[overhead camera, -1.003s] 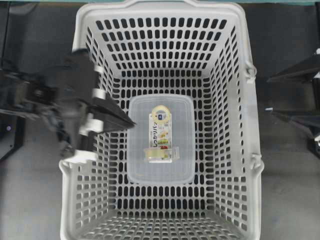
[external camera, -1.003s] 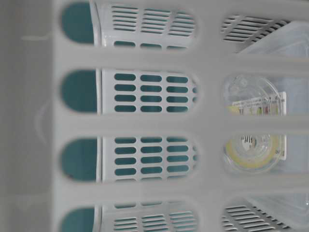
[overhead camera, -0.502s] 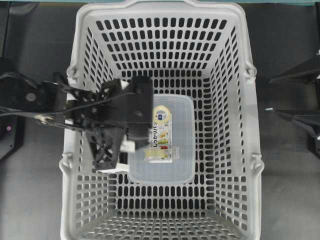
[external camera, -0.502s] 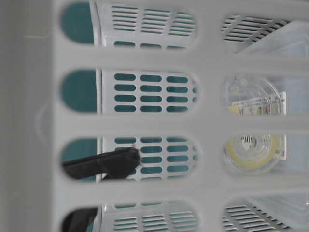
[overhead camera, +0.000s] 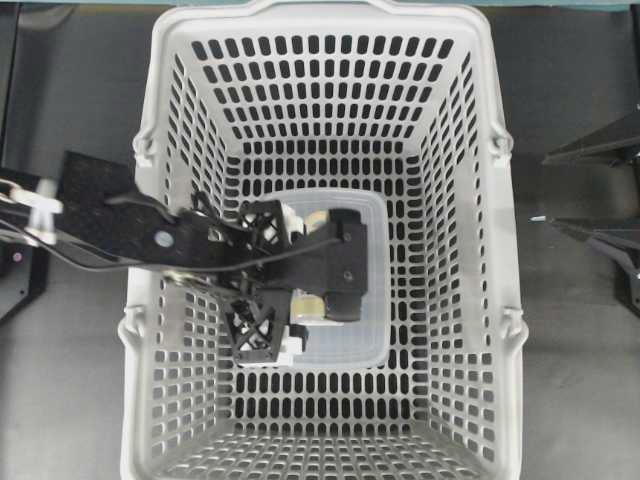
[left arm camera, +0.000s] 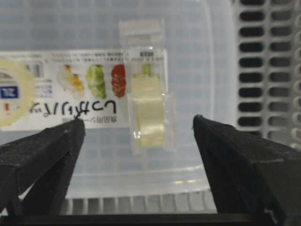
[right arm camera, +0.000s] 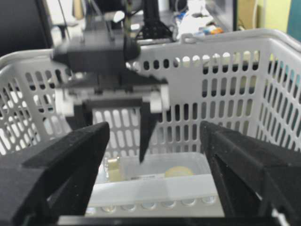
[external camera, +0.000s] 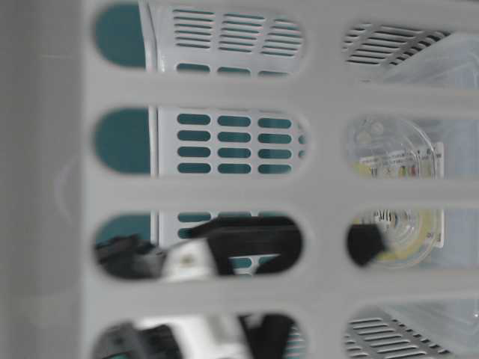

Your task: Pick up the tape dispenser from the shopping basket with the left arm.

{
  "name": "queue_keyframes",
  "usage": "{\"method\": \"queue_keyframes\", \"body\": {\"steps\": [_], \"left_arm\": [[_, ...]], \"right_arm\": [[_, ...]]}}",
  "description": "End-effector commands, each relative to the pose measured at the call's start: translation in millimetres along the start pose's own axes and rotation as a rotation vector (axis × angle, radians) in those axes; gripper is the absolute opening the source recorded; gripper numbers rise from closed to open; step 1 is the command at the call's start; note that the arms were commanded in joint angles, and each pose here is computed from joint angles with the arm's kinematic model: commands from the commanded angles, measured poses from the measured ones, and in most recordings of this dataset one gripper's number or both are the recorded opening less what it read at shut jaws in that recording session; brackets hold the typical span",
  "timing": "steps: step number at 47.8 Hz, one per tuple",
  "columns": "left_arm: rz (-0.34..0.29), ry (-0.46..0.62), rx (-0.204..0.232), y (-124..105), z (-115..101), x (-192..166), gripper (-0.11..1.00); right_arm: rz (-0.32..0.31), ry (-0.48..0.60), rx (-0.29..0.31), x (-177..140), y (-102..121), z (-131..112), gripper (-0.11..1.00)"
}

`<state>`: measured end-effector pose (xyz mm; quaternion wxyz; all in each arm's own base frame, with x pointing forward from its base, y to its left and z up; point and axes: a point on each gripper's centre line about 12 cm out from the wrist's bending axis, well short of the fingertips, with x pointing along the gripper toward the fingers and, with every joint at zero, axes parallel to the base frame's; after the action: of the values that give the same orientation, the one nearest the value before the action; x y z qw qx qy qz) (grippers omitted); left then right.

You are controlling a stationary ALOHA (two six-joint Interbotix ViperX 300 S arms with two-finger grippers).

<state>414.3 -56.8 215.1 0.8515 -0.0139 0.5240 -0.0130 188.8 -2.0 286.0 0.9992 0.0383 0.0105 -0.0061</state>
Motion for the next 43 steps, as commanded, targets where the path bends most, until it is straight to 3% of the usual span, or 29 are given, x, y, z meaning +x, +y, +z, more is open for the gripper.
{"method": "queue_keyframes", "body": {"steps": [1, 6, 9, 18, 29, 35, 43], "left_arm": [[-0.003, -0.02, 0.008, -2.3, 3.5, 1.8, 0.89], [-0.006, -0.035, 0.01, -2.7, 5.3, 3.1, 0.87], [-0.007, -0.041, 0.011, -2.9, 7.0, 2.1, 0.79], [-0.018, -0.111, 0.018, -6.2, 22.8, -26.2, 0.28], [-0.019, -0.217, 0.002, -2.1, 62.1, -111.7, 0.28], [-0.009, -0.218, -0.014, 3.1, 74.1, -157.7, 0.28], [-0.005, -0.206, -0.019, 3.0, 81.5, -180.3, 0.28]], "right_arm": [[-0.002, -0.016, 0.0, 1.0, -0.2, 6.2, 0.74], [-0.002, -0.017, 0.002, 1.0, -0.1, 6.4, 0.74], [-0.002, -0.017, 0.005, 0.7, -0.2, 6.0, 0.74], [-0.002, -0.017, 0.006, -0.2, -0.3, 5.0, 0.74], [-0.002, -0.011, 0.006, -2.0, -0.2, 5.0, 0.74], [-0.002, -0.005, 0.005, -2.5, -0.2, 4.4, 0.74], [-0.002, -0.008, 0.006, -2.7, -0.2, 4.9, 0.74]]}}
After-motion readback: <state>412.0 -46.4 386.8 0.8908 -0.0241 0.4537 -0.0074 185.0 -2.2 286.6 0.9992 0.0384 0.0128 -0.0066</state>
